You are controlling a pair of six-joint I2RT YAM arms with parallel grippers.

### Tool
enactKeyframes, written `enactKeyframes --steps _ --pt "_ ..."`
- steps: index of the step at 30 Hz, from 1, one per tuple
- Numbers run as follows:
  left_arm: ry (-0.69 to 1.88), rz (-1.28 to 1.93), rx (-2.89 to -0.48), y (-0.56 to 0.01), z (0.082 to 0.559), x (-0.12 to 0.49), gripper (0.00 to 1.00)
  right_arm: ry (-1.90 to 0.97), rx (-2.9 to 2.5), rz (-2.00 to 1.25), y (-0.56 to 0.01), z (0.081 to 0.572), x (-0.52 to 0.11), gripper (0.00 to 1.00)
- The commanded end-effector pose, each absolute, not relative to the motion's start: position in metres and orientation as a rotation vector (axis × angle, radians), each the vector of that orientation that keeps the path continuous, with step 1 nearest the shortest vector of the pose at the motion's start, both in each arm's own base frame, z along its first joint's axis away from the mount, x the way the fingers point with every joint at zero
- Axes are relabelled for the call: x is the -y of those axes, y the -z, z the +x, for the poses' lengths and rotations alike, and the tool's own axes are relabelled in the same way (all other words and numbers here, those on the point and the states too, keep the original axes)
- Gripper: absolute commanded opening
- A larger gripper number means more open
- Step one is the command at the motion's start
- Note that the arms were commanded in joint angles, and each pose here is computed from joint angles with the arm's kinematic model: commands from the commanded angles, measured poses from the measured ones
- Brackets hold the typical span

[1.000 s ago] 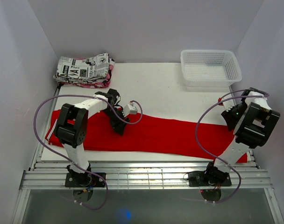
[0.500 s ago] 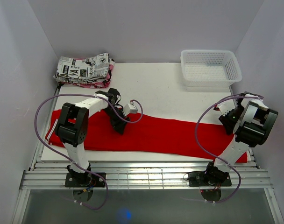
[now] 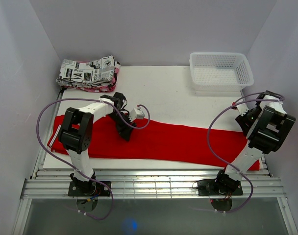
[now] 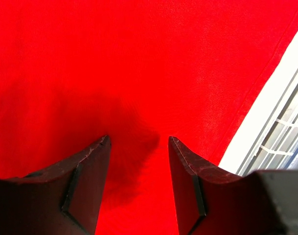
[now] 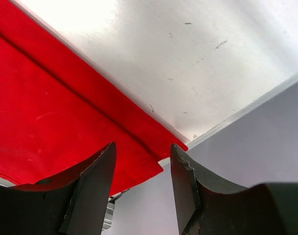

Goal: Fold and stack the trousers
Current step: Fold the trousers

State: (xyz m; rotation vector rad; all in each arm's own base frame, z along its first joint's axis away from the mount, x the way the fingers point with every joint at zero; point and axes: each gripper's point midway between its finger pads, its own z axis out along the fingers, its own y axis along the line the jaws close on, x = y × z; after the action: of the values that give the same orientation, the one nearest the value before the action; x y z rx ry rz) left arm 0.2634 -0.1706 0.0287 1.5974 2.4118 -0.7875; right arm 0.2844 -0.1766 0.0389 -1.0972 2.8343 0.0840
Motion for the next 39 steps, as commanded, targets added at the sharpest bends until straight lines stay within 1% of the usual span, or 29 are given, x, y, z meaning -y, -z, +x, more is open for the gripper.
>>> enactKeyframes --steps 1,3,7,14,20,27,30,32,33,34,36,37,39 --pt "0.792 1.604 -2.365 -0.034 0.274 0.177 0.61 -0.145 -2.811 -1.286 -0.030 0.280 0.180 0.54" --pt "0.792 1.604 -2.365 -0.034 0.275 0.177 0.61 -0.167 -2.822 -1.288 -0.028 0.277 0.179 0.54" --pt "0.792 1.607 -2.367 -0.034 0.274 0.177 0.61 -0.172 -2.836 -1.320 -0.025 0.268 0.181 0.49" --pt "0.788 1.611 -2.367 -0.034 0.274 0.176 0.62 -0.181 -2.905 -1.374 -0.020 0.243 0.192 0.47" --pt "0.794 1.611 -2.368 -0.033 0.273 0.176 0.61 -0.195 -2.898 -1.358 -0.032 0.242 0.198 0.46" --pt "0.803 1.609 -2.366 -0.033 0.273 0.177 0.61 -0.219 -2.914 -1.400 -0.037 0.227 0.201 0.45" --pt "0.809 1.603 -2.370 -0.032 0.273 0.178 0.62 -0.244 -2.930 -1.403 -0.035 0.221 0.200 0.41" --pt "0.809 1.601 -2.368 -0.034 0.273 0.178 0.61 -0.260 -2.927 -1.401 -0.037 0.220 0.197 0.34" --pt "0.809 1.603 -2.367 -0.034 0.273 0.178 0.61 -0.258 -2.924 -1.399 -0.039 0.221 0.197 0.30" --pt "0.810 1.604 -2.367 -0.033 0.272 0.178 0.61 -0.249 -2.917 -1.394 -0.043 0.222 0.197 0.20" --pt "0.808 1.607 -2.362 -0.034 0.272 0.178 0.61 -0.259 -2.901 -1.386 -0.051 0.225 0.195 0.14" --pt "0.808 1.607 -2.362 -0.033 0.272 0.178 0.61 -0.246 -2.893 -1.385 -0.057 0.226 0.195 0.08" --pt "0.817 1.606 -2.364 -0.033 0.271 0.178 0.61 -0.243 -2.881 -1.381 -0.068 0.228 0.194 0.08"
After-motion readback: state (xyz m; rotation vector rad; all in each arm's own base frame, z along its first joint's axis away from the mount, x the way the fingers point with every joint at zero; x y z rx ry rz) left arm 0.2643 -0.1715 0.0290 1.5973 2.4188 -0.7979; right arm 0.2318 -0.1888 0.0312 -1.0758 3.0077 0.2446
